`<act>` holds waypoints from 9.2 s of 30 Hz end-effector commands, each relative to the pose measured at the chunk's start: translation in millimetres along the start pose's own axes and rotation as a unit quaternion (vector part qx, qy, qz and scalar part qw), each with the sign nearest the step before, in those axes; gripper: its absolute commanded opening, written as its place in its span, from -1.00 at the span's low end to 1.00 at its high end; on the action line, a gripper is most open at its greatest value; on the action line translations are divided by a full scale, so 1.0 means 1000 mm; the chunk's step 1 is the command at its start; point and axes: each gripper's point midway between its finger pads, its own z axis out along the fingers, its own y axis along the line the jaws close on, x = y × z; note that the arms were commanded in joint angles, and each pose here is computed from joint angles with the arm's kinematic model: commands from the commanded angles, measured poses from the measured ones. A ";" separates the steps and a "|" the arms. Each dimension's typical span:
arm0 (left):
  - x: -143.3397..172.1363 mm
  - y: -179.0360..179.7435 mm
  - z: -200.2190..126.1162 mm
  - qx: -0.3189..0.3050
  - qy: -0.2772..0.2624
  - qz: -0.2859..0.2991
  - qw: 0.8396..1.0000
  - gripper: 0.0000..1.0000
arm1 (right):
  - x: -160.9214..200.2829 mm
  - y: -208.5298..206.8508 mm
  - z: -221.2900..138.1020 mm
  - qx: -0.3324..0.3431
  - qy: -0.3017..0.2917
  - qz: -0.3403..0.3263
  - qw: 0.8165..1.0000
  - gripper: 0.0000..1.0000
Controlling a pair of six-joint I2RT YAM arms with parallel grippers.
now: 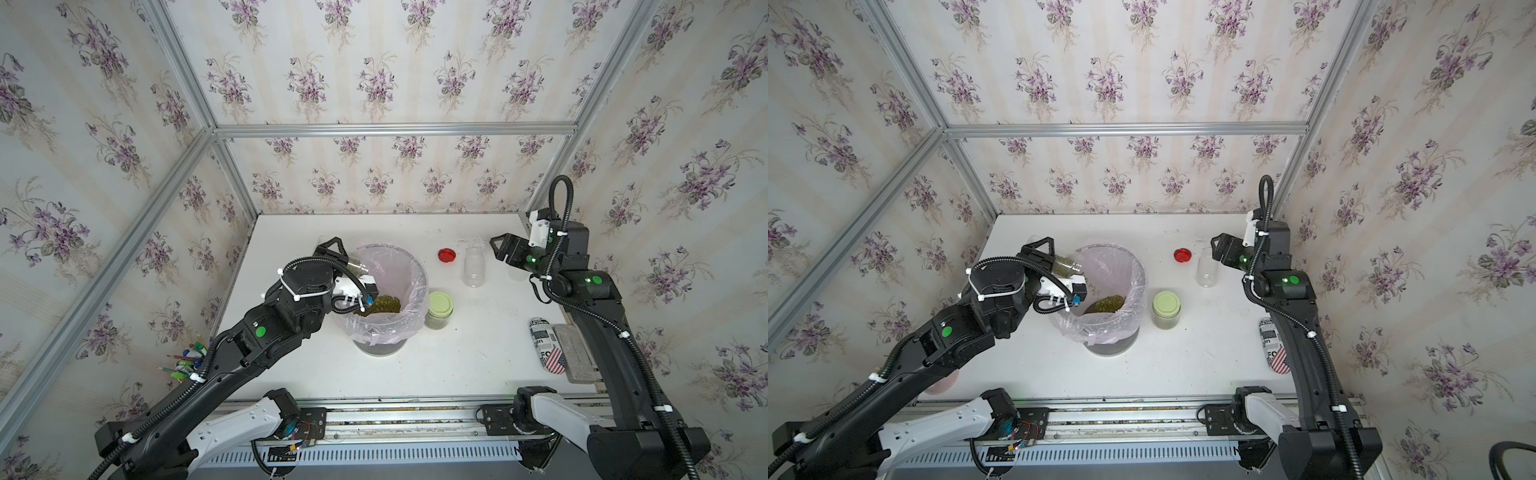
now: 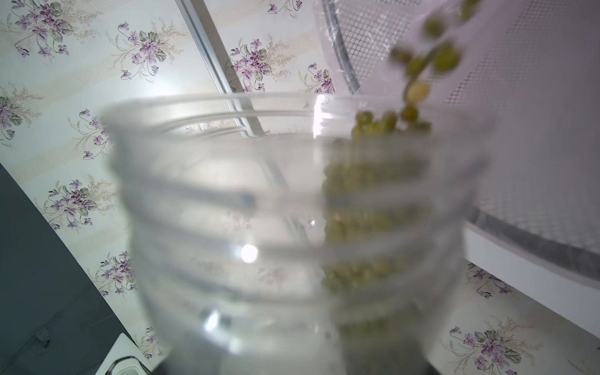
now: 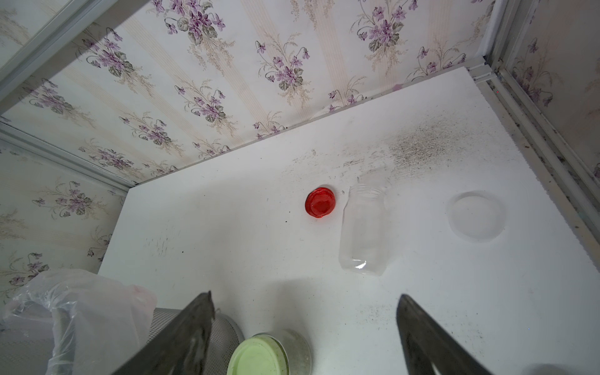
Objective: Empty moldy mung beans from jars
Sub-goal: Pour the moldy mung beans from the jar into the trash bin.
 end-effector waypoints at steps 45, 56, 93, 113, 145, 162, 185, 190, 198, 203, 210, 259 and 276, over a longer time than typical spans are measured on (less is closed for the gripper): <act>-0.004 0.002 0.003 -0.005 0.001 0.070 0.998 -0.04 | -0.003 0.004 -0.004 -0.010 -0.013 -0.003 1.000 0.71; -0.002 0.007 0.003 -0.008 0.008 0.082 0.997 -0.04 | -0.002 0.004 -0.004 -0.011 -0.014 -0.002 1.000 0.71; -0.015 0.008 0.016 -0.014 0.002 0.165 0.986 -0.05 | -0.004 0.005 -0.007 -0.012 -0.015 -0.002 1.000 0.72; -0.026 0.012 0.023 -0.014 -0.009 0.221 0.975 -0.09 | -0.002 0.004 -0.010 -0.009 -0.014 0.001 1.000 0.72; -0.019 0.026 0.009 -0.035 -0.004 0.196 0.980 -0.15 | -0.001 0.006 -0.007 -0.018 -0.013 0.006 1.000 0.72; -0.024 0.007 0.017 -0.003 0.002 0.206 0.979 -0.20 | -0.003 0.006 -0.010 -0.014 -0.014 0.003 1.000 0.72; -0.021 -0.013 0.024 0.037 0.002 0.212 0.977 -0.21 | 0.000 0.006 -0.004 -0.017 -0.010 0.002 1.000 0.72; -0.020 0.014 0.014 -0.008 0.000 0.190 0.982 -0.22 | -0.002 0.008 -0.008 -0.021 -0.015 0.002 1.000 0.72; -0.024 0.017 0.016 -0.012 -0.006 0.189 0.982 -0.23 | -0.001 0.007 -0.009 -0.019 -0.015 0.001 1.000 0.72; -0.025 -0.019 0.028 0.050 -0.004 0.225 0.973 -0.24 | 0.002 0.003 -0.005 -0.010 -0.011 0.002 1.000 0.72; -0.020 0.005 0.020 0.014 0.002 0.211 0.977 -0.23 | 0.000 0.005 -0.008 -0.014 -0.015 0.001 1.000 0.72; -0.020 0.025 0.021 -0.023 0.012 0.188 0.982 -0.27 | -0.001 0.003 -0.006 -0.010 -0.013 0.000 1.000 0.72; -0.031 0.005 0.017 0.040 -0.033 -0.001 0.999 -0.27 | -0.004 0.002 -0.009 -0.004 -0.022 0.002 1.000 0.73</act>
